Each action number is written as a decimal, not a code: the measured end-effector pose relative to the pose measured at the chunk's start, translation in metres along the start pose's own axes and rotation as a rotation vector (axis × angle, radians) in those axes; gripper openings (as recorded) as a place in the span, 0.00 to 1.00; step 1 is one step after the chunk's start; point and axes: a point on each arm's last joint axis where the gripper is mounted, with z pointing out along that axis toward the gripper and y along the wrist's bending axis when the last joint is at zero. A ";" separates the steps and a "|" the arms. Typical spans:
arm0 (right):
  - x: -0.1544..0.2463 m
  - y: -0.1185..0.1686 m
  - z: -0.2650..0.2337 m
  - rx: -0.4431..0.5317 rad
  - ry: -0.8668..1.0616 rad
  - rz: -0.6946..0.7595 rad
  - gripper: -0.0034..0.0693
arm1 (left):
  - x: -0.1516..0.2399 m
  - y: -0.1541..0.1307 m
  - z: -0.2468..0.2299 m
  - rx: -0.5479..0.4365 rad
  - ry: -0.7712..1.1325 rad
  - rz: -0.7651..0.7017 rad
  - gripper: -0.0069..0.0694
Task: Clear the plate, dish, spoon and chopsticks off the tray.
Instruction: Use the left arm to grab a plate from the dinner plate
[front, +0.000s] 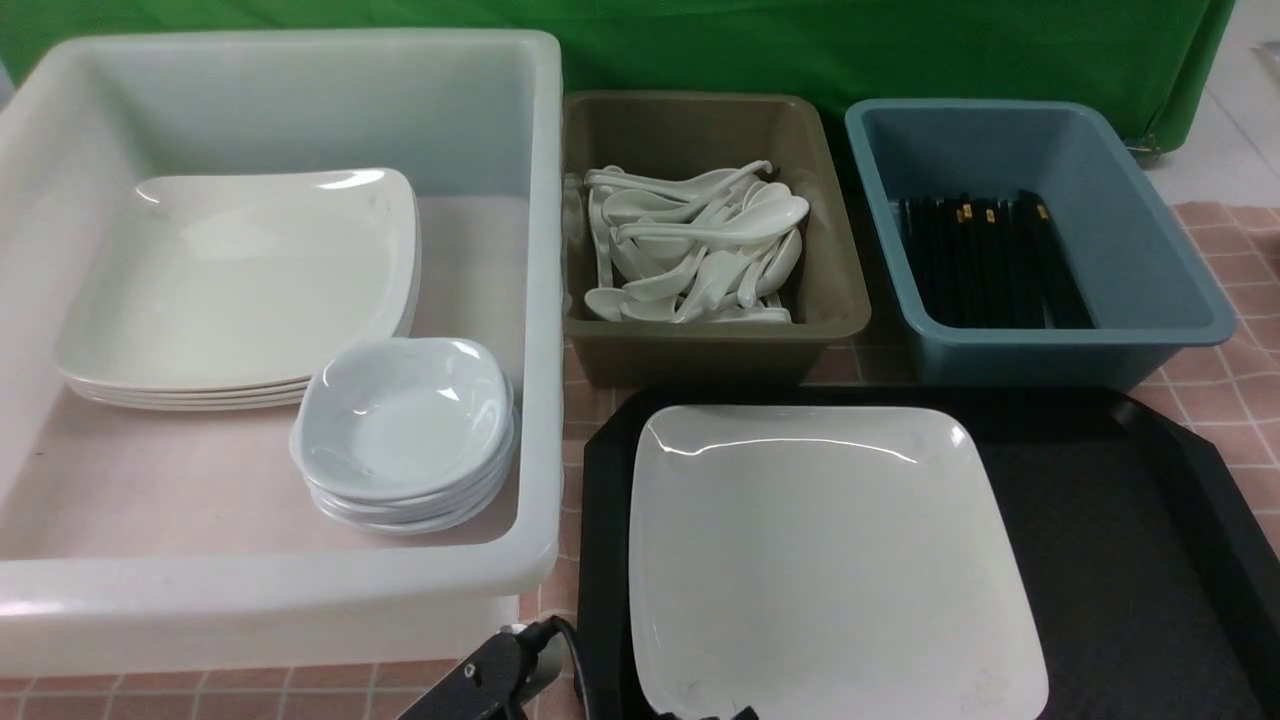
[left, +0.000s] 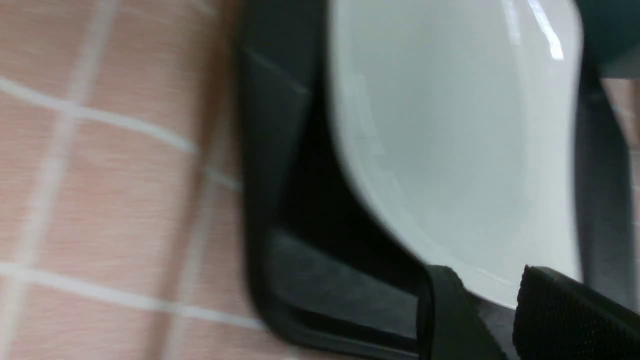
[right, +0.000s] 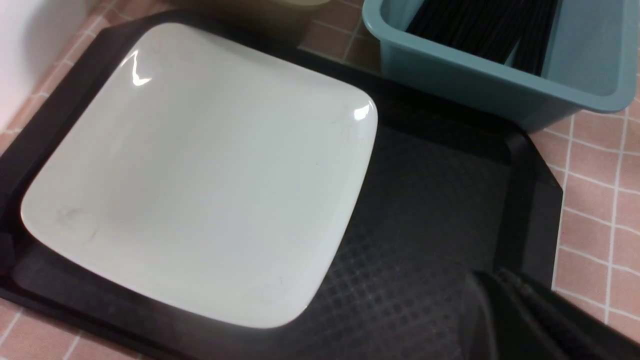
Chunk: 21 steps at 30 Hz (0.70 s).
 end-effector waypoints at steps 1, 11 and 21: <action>0.000 0.000 0.000 0.000 0.000 0.000 0.09 | 0.001 0.003 0.000 -0.034 0.007 -0.004 0.35; 0.000 0.000 0.000 -0.001 0.000 0.007 0.09 | -0.009 -0.009 0.008 -0.064 0.072 -0.009 0.48; 0.000 0.000 0.000 -0.001 0.001 0.017 0.09 | -0.037 -0.006 0.026 -0.096 0.191 -0.046 0.58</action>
